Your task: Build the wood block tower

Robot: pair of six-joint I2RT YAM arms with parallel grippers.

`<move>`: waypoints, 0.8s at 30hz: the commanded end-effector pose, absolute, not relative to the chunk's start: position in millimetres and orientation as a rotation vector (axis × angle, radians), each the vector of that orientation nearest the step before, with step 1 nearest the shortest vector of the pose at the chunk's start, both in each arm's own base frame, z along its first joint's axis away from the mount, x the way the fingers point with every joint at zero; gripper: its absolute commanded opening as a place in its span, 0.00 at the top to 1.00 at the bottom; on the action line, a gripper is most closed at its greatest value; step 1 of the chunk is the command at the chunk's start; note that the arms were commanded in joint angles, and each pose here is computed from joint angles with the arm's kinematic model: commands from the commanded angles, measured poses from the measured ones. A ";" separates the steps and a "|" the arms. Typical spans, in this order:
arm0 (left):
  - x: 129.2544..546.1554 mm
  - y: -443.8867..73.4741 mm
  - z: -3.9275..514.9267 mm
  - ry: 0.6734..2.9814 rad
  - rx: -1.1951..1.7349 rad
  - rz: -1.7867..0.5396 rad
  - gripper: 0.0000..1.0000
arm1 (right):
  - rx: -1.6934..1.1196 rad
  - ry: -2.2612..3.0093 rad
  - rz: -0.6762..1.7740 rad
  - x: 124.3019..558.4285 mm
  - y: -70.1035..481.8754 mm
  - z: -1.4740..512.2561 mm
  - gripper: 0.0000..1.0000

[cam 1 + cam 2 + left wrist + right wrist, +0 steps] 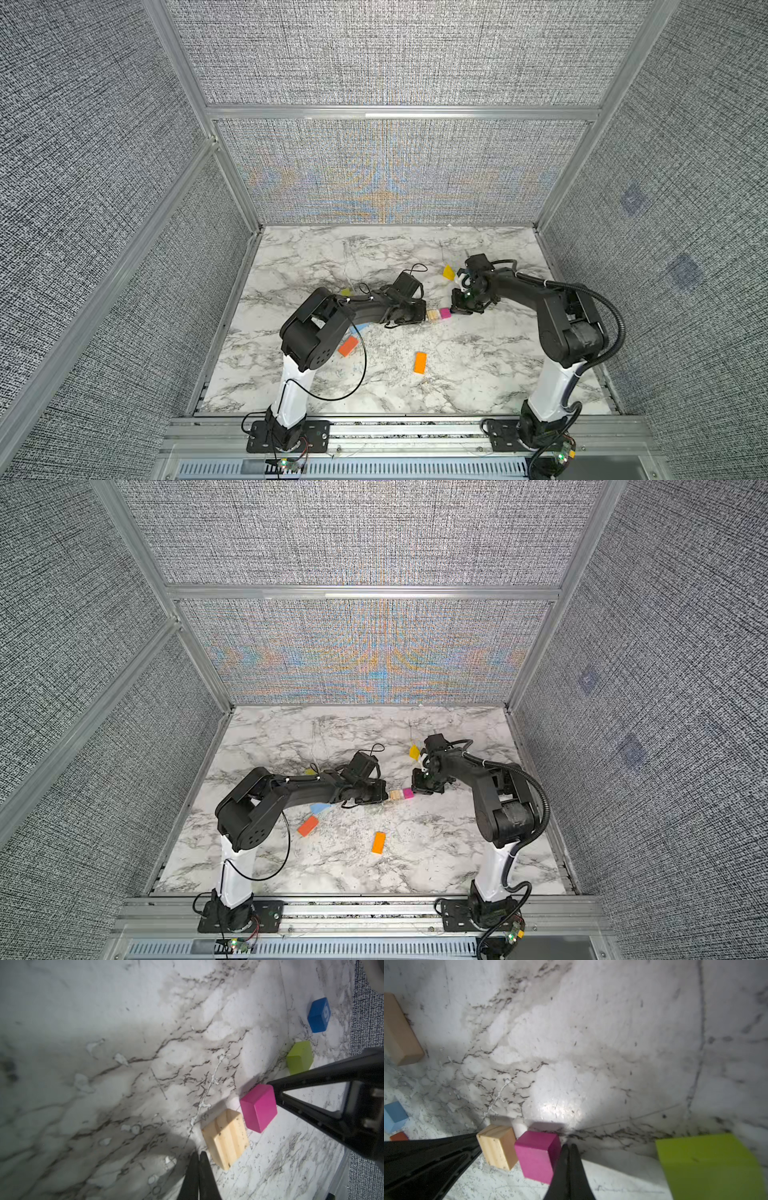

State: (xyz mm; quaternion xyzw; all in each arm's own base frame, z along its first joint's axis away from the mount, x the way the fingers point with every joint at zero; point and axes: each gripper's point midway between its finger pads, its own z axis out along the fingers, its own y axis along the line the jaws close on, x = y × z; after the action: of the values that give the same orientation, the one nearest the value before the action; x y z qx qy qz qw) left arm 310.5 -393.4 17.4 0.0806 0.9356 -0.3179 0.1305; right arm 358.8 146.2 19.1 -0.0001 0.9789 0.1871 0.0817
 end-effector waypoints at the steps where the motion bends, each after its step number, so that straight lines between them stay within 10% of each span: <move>1: 308.2 -393.8 13.6 2.736 0.237 -0.910 1.00 | -0.024 2.930 0.579 356.7 151.5 19.6 1.00; 24: 307.9 -400.4 13.8 2.741 0.255 -0.901 1.00 | -0.072 2.940 0.573 351.9 162.8 18.5 1.00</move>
State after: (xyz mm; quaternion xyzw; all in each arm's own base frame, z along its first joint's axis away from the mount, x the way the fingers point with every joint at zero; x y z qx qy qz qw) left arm 311.3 -402.2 17.7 0.0843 0.9359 -0.3166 0.1293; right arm 354.3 159.7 18.4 -0.0182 0.9789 0.1879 0.0780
